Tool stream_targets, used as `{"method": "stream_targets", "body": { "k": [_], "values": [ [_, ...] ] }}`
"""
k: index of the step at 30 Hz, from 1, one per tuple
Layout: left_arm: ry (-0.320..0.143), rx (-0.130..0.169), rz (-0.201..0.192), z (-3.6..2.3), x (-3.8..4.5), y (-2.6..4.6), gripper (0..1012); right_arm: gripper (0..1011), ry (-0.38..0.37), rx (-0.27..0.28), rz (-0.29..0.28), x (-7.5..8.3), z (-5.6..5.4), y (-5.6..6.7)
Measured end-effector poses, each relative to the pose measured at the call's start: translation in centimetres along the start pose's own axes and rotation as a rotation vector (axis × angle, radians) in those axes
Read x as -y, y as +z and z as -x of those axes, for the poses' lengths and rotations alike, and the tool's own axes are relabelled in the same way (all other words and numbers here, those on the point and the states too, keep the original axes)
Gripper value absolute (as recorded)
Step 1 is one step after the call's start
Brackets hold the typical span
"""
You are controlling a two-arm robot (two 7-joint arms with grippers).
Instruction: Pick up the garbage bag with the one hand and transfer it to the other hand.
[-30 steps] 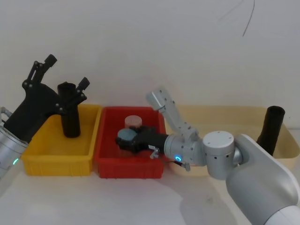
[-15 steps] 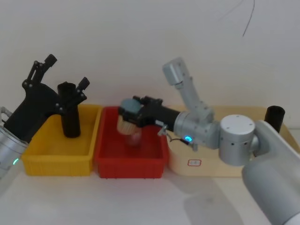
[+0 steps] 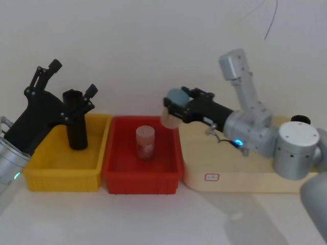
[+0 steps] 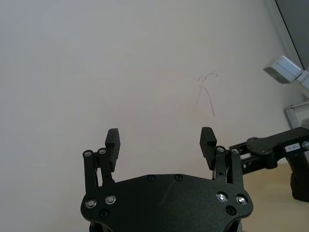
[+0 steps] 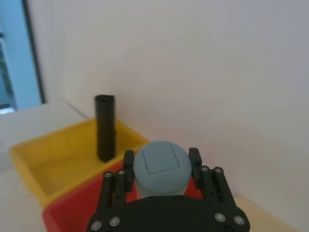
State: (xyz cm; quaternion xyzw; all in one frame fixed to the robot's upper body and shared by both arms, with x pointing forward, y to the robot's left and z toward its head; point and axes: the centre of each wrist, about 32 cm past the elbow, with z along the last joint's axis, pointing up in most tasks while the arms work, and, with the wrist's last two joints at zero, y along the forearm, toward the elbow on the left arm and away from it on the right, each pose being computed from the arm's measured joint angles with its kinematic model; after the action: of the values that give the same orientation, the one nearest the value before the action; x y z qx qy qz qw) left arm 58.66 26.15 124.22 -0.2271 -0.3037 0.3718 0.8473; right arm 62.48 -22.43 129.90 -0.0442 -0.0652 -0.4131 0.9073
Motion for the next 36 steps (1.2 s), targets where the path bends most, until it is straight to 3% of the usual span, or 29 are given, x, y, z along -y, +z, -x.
{"method": "stream_targets", "body": {
  "k": [7,20,23,26,30,33,36],
  "values": [
    [0.0,0.0,0.0,0.0,0.0,0.0,1000,663,-0.074,0.001,0.028,2.0,-0.9,-0.7],
    [0.0,0.0,0.0,0.0,0.0,0.0,1000,664,-0.257,-0.032,0.161,6.1,-2.6,-4.1],
    [0.0,0.0,0.0,0.0,0.0,0.0,1000,703,-0.288,-0.043,0.19,6.8,-2.8,-4.8],
    [0.0,0.0,0.0,0.0,0.0,0.0,1000,837,-0.313,-0.051,0.21,7.4,-3.0,-5.4],
    [0.0,0.0,0.0,0.0,0.0,0.0,1000,939,-0.341,-0.058,0.226,7.9,-3.1,-6.0],
    [0.0,0.0,0.0,0.0,0.0,0.0,1000,1001,-0.356,-0.062,0.23,8.3,-3.2,-6.3],
    [0.0,0.0,0.0,0.0,0.0,0.0,1000,1001,-0.366,-0.063,0.226,8.6,-3.1,-6.5]
  ]
}}
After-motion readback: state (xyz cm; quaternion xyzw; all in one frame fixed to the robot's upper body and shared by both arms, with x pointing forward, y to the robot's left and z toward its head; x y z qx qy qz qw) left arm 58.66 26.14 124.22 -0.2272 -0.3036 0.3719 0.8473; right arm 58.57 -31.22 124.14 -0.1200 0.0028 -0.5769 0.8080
